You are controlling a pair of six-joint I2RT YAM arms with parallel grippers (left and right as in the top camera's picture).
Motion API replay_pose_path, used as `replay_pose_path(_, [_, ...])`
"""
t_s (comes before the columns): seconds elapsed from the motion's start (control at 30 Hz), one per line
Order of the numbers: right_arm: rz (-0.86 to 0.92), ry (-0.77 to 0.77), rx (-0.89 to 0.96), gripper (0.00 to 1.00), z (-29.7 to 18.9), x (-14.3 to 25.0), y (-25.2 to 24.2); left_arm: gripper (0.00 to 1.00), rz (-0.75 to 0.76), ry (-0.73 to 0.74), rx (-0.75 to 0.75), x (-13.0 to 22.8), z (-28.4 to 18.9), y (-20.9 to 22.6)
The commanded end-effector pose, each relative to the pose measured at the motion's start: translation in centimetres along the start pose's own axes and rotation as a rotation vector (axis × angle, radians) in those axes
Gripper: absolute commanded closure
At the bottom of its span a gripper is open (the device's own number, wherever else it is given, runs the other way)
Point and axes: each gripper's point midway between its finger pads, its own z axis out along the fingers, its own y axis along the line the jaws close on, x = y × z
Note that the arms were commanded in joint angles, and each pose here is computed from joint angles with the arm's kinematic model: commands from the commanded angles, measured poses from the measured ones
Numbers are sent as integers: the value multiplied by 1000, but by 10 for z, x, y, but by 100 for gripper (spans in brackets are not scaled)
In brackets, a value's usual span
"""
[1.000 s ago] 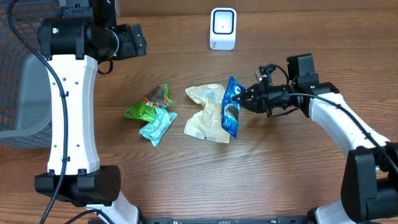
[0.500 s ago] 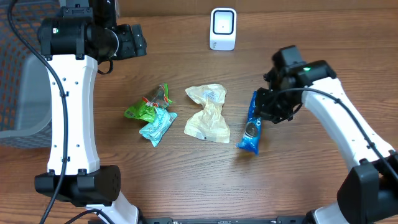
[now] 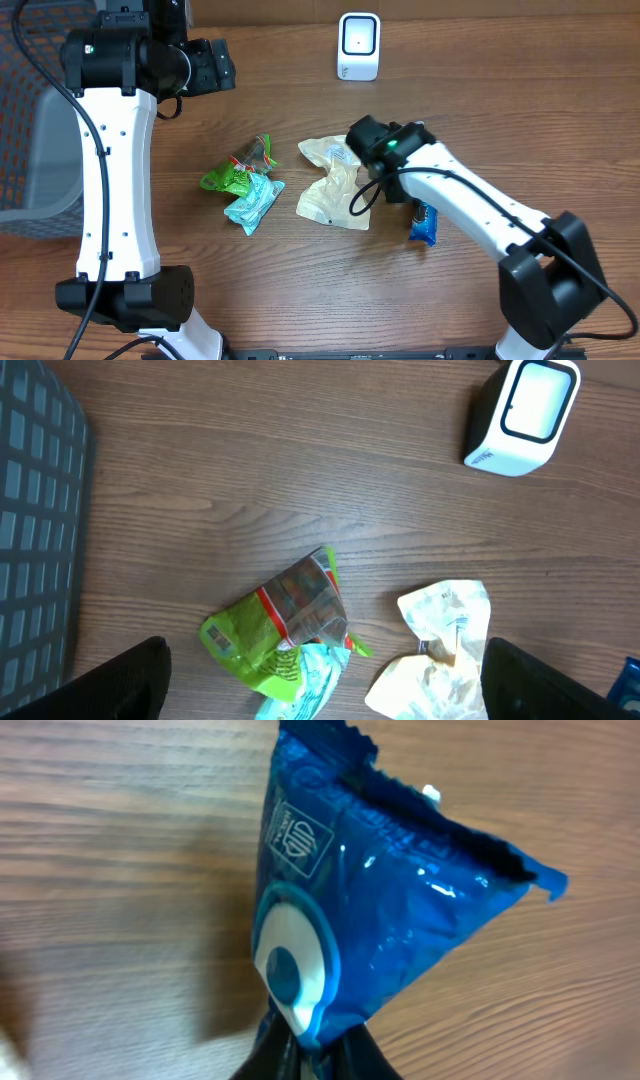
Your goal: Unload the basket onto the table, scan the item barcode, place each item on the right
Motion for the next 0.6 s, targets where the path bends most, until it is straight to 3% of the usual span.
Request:
replay_pose_path(0.0, [20, -135, 89, 80, -19, -21, -10, 10, -12, -20, 13, -1, -8, -3])
replay_pose_path(0.03, [16, -132, 67, 70, -21, -20, -4, 10, -12, -20, 13, -1, -8, -3])
replay_pose_path(0.07, [24, -116, 17, 53, -24, -18, 5, 10, -12, -19, 13, -1, -8, -3])
replay_pose_path(0.1, [53, -103, -24, 50, -26, -18, 11, 10, -12, -19, 13, -1, -8, -3])
replay_pose_path(0.33, [173, 19, -260, 46, -37, -20, 12, 10, -12, -20, 12, -1, -8, -3])
replay_pose_path(0.57, [-15, 158, -281, 45, -5, 5, -16, 10, -12, -21, 13, -2, -8, -3])
